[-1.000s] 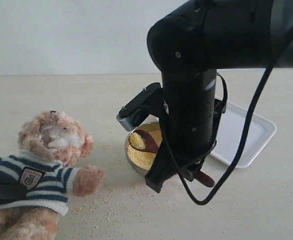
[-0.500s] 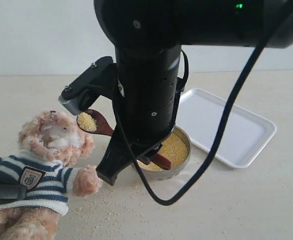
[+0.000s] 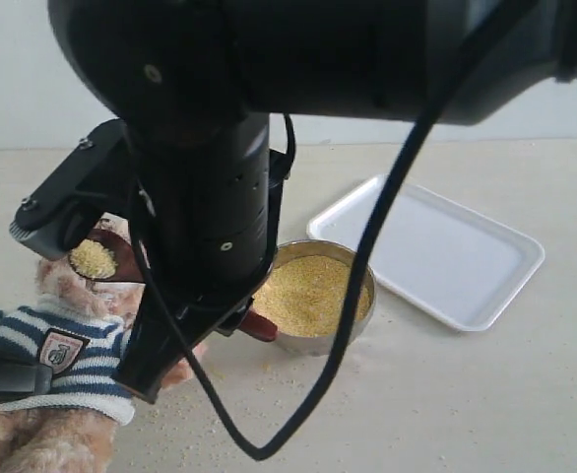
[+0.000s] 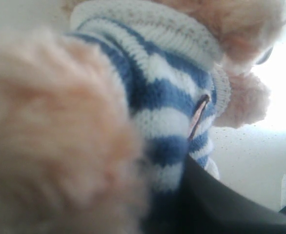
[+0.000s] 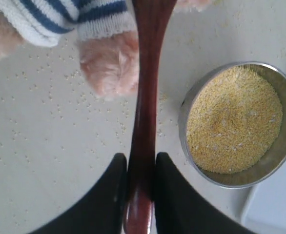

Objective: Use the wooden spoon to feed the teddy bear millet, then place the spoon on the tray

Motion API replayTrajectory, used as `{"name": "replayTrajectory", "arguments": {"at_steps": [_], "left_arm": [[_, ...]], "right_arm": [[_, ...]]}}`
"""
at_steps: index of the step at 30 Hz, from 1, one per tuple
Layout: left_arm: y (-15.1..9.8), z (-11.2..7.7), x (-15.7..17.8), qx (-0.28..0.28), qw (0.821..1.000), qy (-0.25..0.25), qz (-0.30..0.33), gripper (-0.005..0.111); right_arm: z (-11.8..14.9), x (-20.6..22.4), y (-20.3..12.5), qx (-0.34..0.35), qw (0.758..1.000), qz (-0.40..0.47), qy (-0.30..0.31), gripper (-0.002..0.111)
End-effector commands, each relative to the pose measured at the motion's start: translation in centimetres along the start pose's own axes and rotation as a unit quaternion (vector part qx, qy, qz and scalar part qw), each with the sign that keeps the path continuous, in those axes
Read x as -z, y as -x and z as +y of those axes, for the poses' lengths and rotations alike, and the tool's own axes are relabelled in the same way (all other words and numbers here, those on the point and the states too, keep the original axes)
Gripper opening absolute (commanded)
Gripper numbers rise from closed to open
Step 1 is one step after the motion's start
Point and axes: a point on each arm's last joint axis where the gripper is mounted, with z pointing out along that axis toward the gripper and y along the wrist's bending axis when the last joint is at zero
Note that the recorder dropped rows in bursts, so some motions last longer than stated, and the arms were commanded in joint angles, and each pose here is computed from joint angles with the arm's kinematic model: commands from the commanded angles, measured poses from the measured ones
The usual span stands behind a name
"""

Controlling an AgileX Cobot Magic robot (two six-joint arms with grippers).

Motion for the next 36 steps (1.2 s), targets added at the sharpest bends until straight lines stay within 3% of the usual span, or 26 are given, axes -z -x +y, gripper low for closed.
{"name": "replayTrajectory", "arguments": {"at_steps": [1,16,26,36], "left_arm": [[0.0,-0.2,0.1,0.004,1.000,-0.006,-0.005,0.005],[0.0,-0.2,0.1,0.004,1.000,-0.006,-0.005,0.005],[0.0,-0.2,0.1,0.004,1.000,-0.006,-0.005,0.005],[0.0,-0.2,0.1,0.004,1.000,-0.006,-0.005,0.005]], "right_arm": [[-0.1,-0.4,1.0,0.016,1.000,-0.003,-0.026,0.000],[-0.3,-3.5,2.3,0.074,0.990,0.032,-0.112,0.000],[1.4,-2.4,3.5,0.162,0.955,0.012,-0.249,0.000],[2.1,-3.5,2.8,0.175,0.947,0.029,-0.267,0.000]]}}
